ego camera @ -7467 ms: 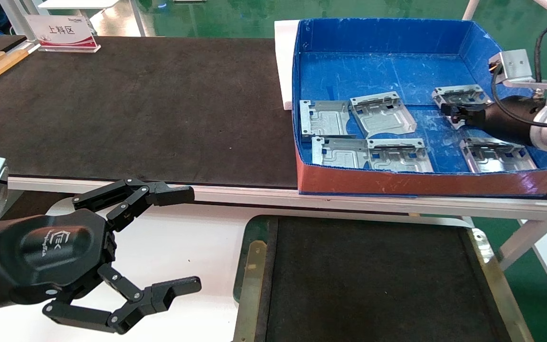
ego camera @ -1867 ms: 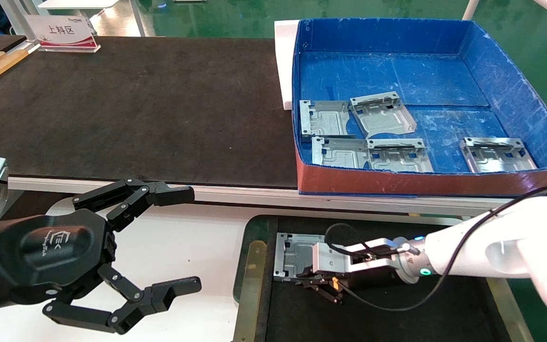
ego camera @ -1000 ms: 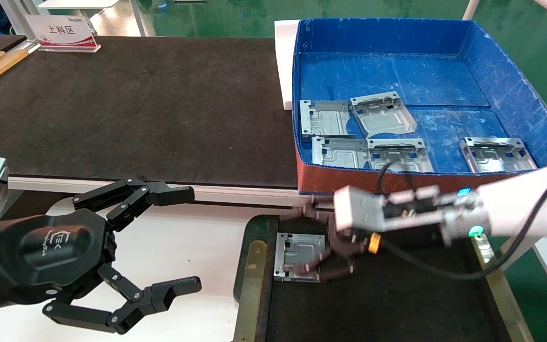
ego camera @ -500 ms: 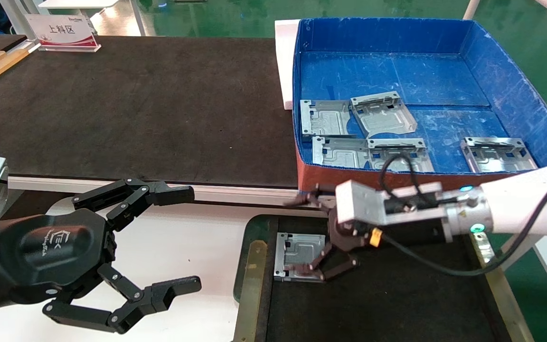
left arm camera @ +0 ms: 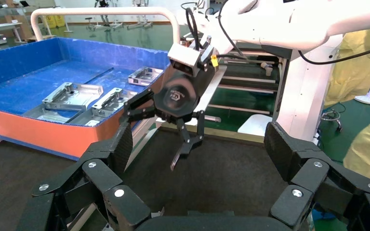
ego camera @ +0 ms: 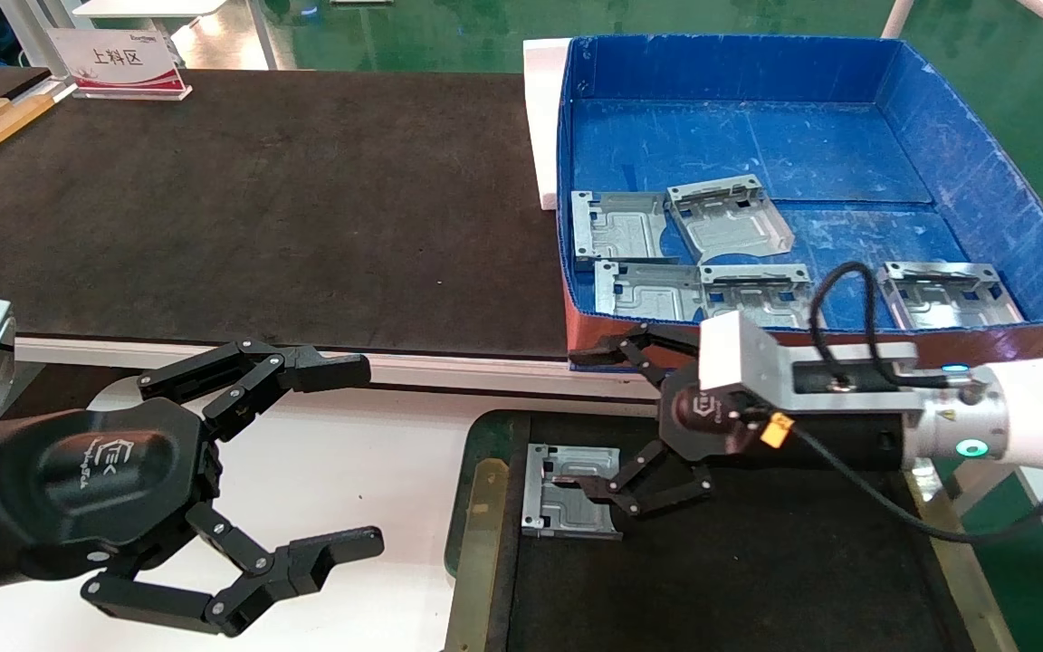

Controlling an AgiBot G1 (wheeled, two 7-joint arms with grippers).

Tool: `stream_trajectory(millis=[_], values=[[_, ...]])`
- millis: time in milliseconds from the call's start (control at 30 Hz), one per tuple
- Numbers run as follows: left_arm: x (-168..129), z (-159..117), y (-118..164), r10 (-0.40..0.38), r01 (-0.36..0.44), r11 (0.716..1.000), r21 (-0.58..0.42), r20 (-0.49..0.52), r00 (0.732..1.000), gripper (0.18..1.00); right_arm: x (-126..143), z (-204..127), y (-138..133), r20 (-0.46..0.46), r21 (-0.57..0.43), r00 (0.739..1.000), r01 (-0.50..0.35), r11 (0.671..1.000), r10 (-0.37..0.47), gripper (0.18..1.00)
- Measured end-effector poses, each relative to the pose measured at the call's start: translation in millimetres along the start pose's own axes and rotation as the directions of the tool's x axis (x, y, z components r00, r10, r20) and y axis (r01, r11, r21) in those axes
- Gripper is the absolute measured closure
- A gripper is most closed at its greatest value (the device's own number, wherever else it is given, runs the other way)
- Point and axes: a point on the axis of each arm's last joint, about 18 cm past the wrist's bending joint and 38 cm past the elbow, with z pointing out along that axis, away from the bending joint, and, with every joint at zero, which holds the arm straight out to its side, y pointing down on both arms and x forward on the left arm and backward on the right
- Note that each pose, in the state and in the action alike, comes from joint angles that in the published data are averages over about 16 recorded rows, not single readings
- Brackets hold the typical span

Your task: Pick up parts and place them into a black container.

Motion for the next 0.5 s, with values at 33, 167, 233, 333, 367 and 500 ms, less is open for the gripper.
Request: stream_trajectory(millis=[33,167,233,333,367,500], values=[[0,0,0,0.0,0.0,1.0,0.0,0.0,1.0,0.184,-1,-2,-1,-0.005,0.007,1.0,-0.005,1.0,0.005,0.179],[0,0,0,0.0,0.0,1.0,0.0,0.0,1.0,0.184,-5,-11,-6,-0.022,0.033,0.999,-0.024,0.999,0.024,0.178],[0,0,0,0.0,0.0,1.0,0.0,0.0,1.0,0.184,-8,-16,-9,-0.029,0.047,0.999,-0.033,0.998,0.034,0.178],[0,0,0,0.0,0.0,1.0,0.0,0.0,1.0,0.184,-12,-23,-14,-0.037,0.066,0.998,-0.046,0.997,0.048,0.178],[0,0,0,0.0,0.0,1.0,0.0,0.0,1.0,0.184,-13,-25,-16,-0.039,0.072,0.998,-0.05,0.996,0.053,0.178],[0,0,0,0.0,0.0,1.0,0.0,0.0,1.0,0.184,-20,-34,-23,-0.046,0.096,0.996,-0.067,0.993,0.071,0.178]])
